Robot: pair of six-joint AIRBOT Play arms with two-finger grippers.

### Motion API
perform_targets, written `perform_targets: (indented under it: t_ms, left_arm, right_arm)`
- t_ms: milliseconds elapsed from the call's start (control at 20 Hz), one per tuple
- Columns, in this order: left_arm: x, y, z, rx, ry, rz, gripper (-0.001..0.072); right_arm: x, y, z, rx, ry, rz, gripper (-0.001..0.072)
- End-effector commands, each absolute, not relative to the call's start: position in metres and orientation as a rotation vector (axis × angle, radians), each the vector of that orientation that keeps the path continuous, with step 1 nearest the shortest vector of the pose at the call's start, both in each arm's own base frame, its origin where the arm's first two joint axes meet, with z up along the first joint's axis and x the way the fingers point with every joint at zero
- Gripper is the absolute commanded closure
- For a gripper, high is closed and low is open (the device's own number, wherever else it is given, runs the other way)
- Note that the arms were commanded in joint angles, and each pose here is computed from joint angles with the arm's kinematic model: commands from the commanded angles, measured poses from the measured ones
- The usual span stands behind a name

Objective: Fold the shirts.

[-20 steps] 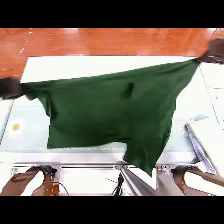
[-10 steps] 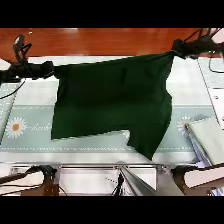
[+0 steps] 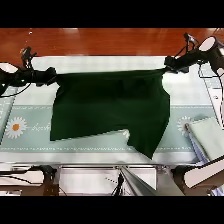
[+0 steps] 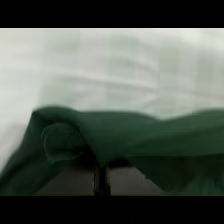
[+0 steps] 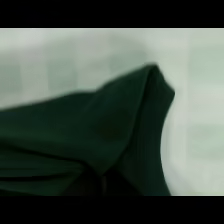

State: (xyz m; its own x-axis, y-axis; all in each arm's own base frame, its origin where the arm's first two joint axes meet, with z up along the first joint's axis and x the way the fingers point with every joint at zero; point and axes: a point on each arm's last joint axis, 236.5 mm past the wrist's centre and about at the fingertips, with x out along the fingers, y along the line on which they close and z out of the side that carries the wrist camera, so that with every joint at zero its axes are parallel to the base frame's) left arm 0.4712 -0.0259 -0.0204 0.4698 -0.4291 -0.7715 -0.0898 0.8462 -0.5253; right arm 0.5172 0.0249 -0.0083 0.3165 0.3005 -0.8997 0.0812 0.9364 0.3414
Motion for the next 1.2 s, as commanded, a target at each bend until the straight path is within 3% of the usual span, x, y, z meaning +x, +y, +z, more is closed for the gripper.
perform_targets:
  t_ms: [0,50,100,150,200,250,500,600,750,850,1000,1150]
  left_arm:
    - [0.411,-0.01,-0.046,-0.565,1.36,-0.198,0.0671]
    - [0.401,-0.01,-0.052,-0.575,1.411,-0.207,0.0662]
    - [0.394,-0.014,-0.055,-0.586,1.449,-0.224,0.055]
    - [0.389,-0.018,-0.055,-0.592,1.472,-0.24,0.0365]
    - [0.384,-0.021,-0.053,-0.595,1.491,-0.254,0.0254]
    - [0.379,-0.023,-0.049,-0.595,1.513,-0.269,0.0224]
    - [0.347,-0.008,-0.015,-0.554,1.571,-0.295,0.0224]
    - [0.321,0.009,-0.014,-0.478,1.607,-0.231,0.0223]
    - [0.266,0.016,-0.038,-0.503,1.674,-0.154,0.021]
    - [0.226,0.008,-0.058,-0.558,1.737,-0.146,0.0081]
    - [0.192,-0.001,-0.082,-0.607,1.804,-0.153,0.008]
    - [0.187,-0.007,-0.096,-0.625,1.796,-0.144,0.008]
  right_arm:
    - [0.459,0.022,-0.023,0.265,1.5,0.187,0.0666]
    - [0.453,0.022,-0.027,0.268,1.527,0.191,0.0666]
    - [0.451,0.023,-0.03,0.273,1.545,0.191,0.0653]
    - [0.451,0.024,-0.031,0.281,1.548,0.193,0.0514]
    - [0.45,0.027,-0.03,0.276,1.546,0.214,0.0359]
    - [0.446,0.026,-0.026,0.256,1.555,0.234,0.0288]
    - [0.409,-0.028,0.018,0.149,1.586,0.15,0.0279]
    - [0.392,-0.051,0.035,0.202,1.579,0.107,0.0205]
    - [0.357,-0.063,0.026,0.353,1.568,0.116,0.0205]
    - [0.345,-0.049,0.015,0.468,1.51,0.211,0.0187]
    - [0.33,-0.049,-0.004,0.524,1.471,0.21,0.0187]
    - [0.324,-0.044,-0.016,0.544,1.477,0.215,0.0187]
